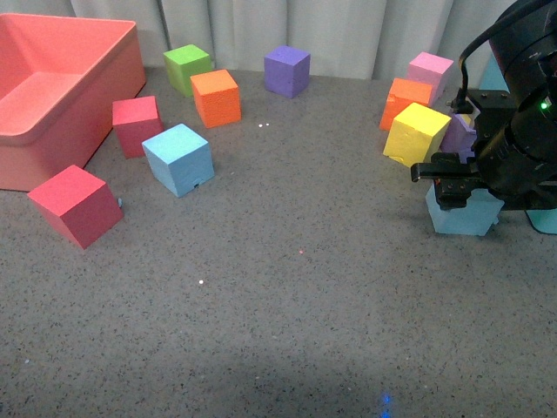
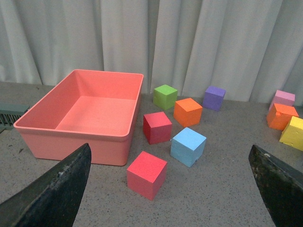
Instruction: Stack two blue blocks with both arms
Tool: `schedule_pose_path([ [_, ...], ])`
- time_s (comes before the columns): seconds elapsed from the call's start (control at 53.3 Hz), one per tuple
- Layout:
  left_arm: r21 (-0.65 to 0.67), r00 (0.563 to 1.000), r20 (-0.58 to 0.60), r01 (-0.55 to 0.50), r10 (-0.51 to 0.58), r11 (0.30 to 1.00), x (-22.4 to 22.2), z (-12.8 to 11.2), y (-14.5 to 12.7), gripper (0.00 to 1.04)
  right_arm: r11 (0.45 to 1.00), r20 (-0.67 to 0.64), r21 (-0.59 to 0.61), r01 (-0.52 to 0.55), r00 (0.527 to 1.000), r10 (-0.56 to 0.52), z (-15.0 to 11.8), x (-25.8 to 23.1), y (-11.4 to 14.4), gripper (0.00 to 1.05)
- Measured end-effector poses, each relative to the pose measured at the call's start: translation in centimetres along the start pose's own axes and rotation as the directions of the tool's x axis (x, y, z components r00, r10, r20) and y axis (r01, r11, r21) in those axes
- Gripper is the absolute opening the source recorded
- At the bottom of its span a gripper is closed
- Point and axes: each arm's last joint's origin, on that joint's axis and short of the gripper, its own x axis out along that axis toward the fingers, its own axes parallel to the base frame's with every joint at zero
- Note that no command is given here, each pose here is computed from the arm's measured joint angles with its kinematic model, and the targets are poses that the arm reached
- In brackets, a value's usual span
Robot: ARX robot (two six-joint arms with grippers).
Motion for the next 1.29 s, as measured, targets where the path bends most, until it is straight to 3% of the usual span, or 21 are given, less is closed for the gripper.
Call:
schedule_pose_path([
  [0.338,0.000,1.000,0.000,0.000,0.000,1.000,0.0,0.0,0.0,0.98,0.997,0.060,0.006,-0.079,0.995,0.079,-0.3,-2.2,2.7,0.44],
  [0.769,0.000,1.000,0.000,0.000,0.000,1.000,0.0,0.0,0.0,0.98,0.981,0.025,-0.022,-0.194,0.981,0.194,0.4,-2.1,11.7,0.43],
  [1.294,0.000,1.000,0.000,0.000,0.000,1.000,0.0,0.0,0.0,0.98,0.979,-0.013,-0.042,-0.199,0.980,0.198,0.2,-0.8,14.2,0.43],
])
